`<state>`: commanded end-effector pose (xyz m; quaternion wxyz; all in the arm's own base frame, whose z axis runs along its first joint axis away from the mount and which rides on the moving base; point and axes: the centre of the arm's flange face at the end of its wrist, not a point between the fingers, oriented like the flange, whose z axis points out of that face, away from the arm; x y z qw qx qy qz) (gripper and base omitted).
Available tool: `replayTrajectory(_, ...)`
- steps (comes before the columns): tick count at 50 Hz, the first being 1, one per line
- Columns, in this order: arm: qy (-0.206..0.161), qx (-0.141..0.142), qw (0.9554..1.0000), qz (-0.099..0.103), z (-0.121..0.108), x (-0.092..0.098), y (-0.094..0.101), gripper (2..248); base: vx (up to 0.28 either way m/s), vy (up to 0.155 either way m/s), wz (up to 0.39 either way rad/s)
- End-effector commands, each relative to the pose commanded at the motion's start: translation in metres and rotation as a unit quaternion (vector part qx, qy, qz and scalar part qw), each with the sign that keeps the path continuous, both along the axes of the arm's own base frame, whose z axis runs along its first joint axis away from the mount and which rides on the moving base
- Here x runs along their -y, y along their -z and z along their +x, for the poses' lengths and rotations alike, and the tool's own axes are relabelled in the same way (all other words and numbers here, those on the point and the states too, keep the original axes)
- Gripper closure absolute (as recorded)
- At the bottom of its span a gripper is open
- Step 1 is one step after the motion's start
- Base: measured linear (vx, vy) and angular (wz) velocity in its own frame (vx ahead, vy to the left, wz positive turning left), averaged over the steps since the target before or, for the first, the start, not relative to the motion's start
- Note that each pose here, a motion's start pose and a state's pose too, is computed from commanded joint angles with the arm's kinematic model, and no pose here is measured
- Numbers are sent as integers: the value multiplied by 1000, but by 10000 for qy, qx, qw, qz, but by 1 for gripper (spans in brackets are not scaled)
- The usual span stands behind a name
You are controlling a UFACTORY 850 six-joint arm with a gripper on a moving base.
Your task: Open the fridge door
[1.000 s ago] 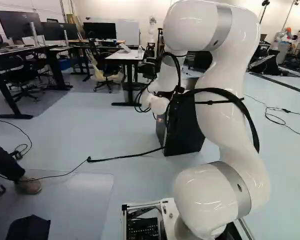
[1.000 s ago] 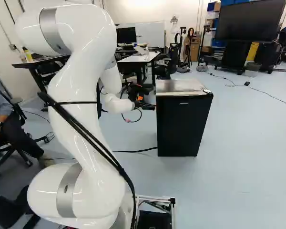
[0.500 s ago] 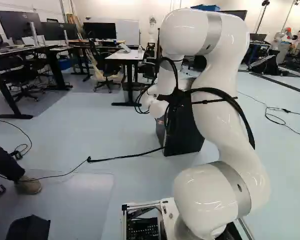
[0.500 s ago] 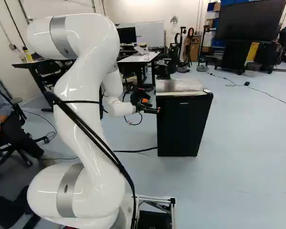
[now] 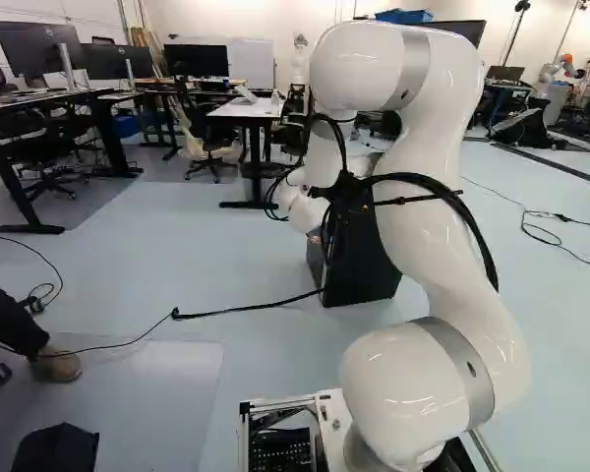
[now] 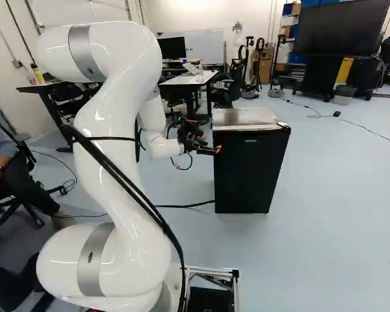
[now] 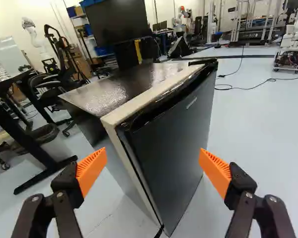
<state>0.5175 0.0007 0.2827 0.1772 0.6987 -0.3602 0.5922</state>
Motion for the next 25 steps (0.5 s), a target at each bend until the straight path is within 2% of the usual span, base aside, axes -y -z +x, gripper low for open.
replayTrajectory(25, 34, 122, 9999, 2, 18, -8, 2, 3, 0, 0, 0)
